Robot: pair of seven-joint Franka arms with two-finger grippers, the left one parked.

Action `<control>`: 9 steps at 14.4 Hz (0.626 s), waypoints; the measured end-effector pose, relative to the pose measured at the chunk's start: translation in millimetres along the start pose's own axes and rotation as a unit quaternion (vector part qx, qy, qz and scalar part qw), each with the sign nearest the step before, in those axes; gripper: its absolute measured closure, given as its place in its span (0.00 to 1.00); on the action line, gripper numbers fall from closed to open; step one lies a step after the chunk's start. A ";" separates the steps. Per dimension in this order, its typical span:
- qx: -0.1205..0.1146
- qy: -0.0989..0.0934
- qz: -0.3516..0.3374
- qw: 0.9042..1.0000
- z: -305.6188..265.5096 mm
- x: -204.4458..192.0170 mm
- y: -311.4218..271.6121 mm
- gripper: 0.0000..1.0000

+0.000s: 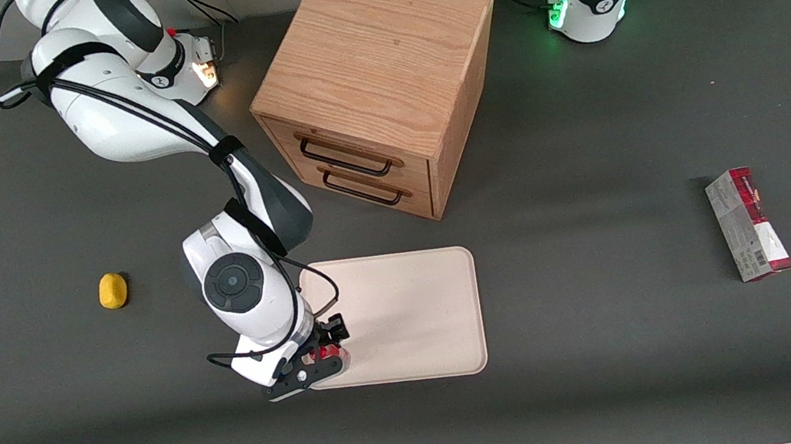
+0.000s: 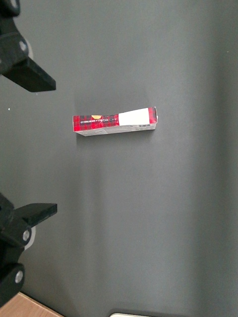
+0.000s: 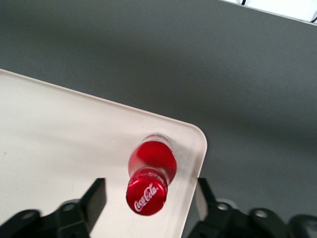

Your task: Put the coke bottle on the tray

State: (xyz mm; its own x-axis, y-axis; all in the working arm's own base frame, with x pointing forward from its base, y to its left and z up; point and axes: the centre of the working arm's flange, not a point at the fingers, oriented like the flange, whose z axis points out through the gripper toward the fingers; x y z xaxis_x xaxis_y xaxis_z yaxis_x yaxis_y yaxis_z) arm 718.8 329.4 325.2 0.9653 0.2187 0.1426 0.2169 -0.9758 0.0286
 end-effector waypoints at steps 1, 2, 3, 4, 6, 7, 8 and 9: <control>0.001 0.005 0.005 1.000 -6.7 2.2 1.3 0.02; 0.002 0.007 0.014 1.000 -18.2 3.4 3.6 0.00; 0.004 0.002 0.023 1.000 -34.0 2.8 8.6 0.00; 0.010 -0.004 0.035 0.999 -54.3 2.0 17.4 0.00; 0.021 -0.014 0.071 0.997 -100.3 -4.6 48.3 0.00; 0.024 -0.018 0.090 0.996 -123.0 -12.9 67.6 0.00; 0.020 -0.022 0.103 0.994 -142.4 -24.7 88.1 0.00; 0.013 -0.026 0.111 0.993 -159.0 -39.8 107.6 0.00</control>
State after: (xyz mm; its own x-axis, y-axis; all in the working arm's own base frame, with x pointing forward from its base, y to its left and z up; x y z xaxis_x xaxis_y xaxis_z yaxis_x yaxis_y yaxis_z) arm 680.6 215.1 479.9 0.9959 -0.0015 0.0907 0.0006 -0.9997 -0.0235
